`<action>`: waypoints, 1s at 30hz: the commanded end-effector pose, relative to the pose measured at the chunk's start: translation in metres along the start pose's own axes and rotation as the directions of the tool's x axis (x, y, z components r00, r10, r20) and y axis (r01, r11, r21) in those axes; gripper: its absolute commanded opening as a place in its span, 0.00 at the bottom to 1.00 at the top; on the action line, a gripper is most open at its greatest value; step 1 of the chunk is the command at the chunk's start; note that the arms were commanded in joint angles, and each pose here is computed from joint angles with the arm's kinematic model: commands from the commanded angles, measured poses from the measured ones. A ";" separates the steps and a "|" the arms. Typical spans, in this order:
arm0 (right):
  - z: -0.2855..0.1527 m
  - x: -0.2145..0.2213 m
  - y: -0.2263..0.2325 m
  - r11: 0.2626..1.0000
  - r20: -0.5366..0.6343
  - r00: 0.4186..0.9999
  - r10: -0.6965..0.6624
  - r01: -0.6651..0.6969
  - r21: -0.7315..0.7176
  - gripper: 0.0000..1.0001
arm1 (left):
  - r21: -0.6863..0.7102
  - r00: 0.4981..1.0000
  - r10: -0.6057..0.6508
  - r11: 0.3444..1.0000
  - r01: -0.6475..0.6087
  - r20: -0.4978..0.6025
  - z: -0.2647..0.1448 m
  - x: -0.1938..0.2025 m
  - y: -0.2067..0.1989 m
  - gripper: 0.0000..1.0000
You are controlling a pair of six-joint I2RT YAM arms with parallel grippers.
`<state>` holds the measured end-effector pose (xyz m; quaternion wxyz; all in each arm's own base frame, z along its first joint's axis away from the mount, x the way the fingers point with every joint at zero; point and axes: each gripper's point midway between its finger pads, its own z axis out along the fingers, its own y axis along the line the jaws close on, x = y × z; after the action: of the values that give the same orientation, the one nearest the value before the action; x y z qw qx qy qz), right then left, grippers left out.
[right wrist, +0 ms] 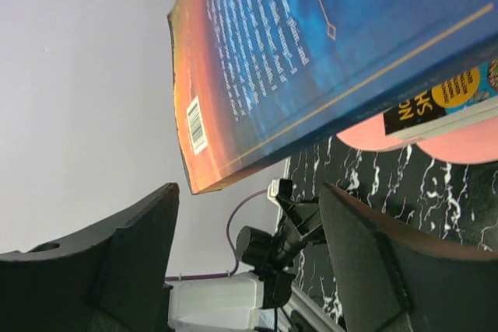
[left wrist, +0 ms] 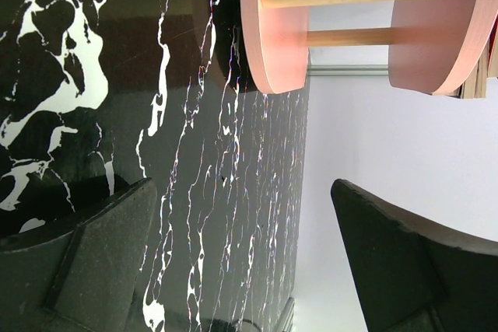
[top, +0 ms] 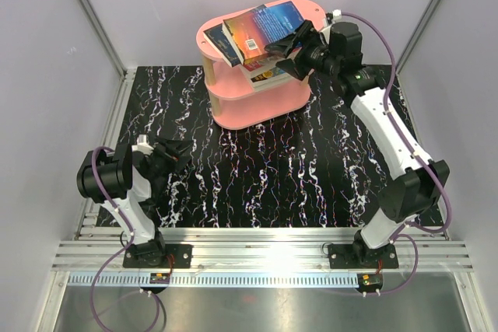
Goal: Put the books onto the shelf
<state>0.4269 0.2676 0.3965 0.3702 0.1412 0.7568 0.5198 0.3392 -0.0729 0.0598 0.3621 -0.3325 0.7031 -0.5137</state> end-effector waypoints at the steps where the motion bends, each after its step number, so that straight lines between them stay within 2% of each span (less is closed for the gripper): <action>1: -0.016 -0.023 0.026 0.997 0.083 0.994 -0.075 0.078 -0.026 0.81 | 0.252 0.958 0.255 0.926 -0.281 0.130 -0.001 -0.021 -0.065 0.99; 11: 0.001 -0.048 0.011 0.992 0.134 0.985 -0.113 0.104 0.071 0.76 | 0.255 0.959 0.255 0.926 -0.279 0.124 -0.001 -0.020 -0.066 0.99; 16: -0.005 -0.039 0.007 0.993 0.116 0.988 -0.098 0.089 0.081 0.81 | 0.253 0.959 0.254 0.927 -0.277 0.123 0.000 -0.020 -0.065 0.99; 17: -0.003 -0.034 -0.006 0.992 0.107 0.991 -0.086 0.075 0.101 0.82 | 0.253 0.959 0.254 0.927 -0.277 0.123 0.000 -0.020 -0.065 0.99; 19: -0.011 -0.038 -0.004 0.992 0.153 0.984 -0.090 0.076 0.097 0.83 | 0.251 0.960 0.251 0.928 -0.275 0.123 0.001 -0.020 -0.064 0.99; 24: -0.003 -0.045 -0.015 0.988 0.169 0.981 -0.099 0.076 0.136 0.82 | 0.252 0.961 0.252 0.928 -0.274 0.117 0.002 -0.018 -0.064 0.99; 30: 0.004 -0.064 -0.008 0.985 0.220 0.968 -0.120 0.088 0.151 0.78 | 0.258 0.958 0.259 0.924 -0.282 0.119 0.001 -0.018 -0.066 0.99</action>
<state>0.4620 0.2388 0.3904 0.4269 0.1827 0.7708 0.4361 0.3421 -0.0763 0.0607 0.3631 -0.3250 0.7040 -0.5166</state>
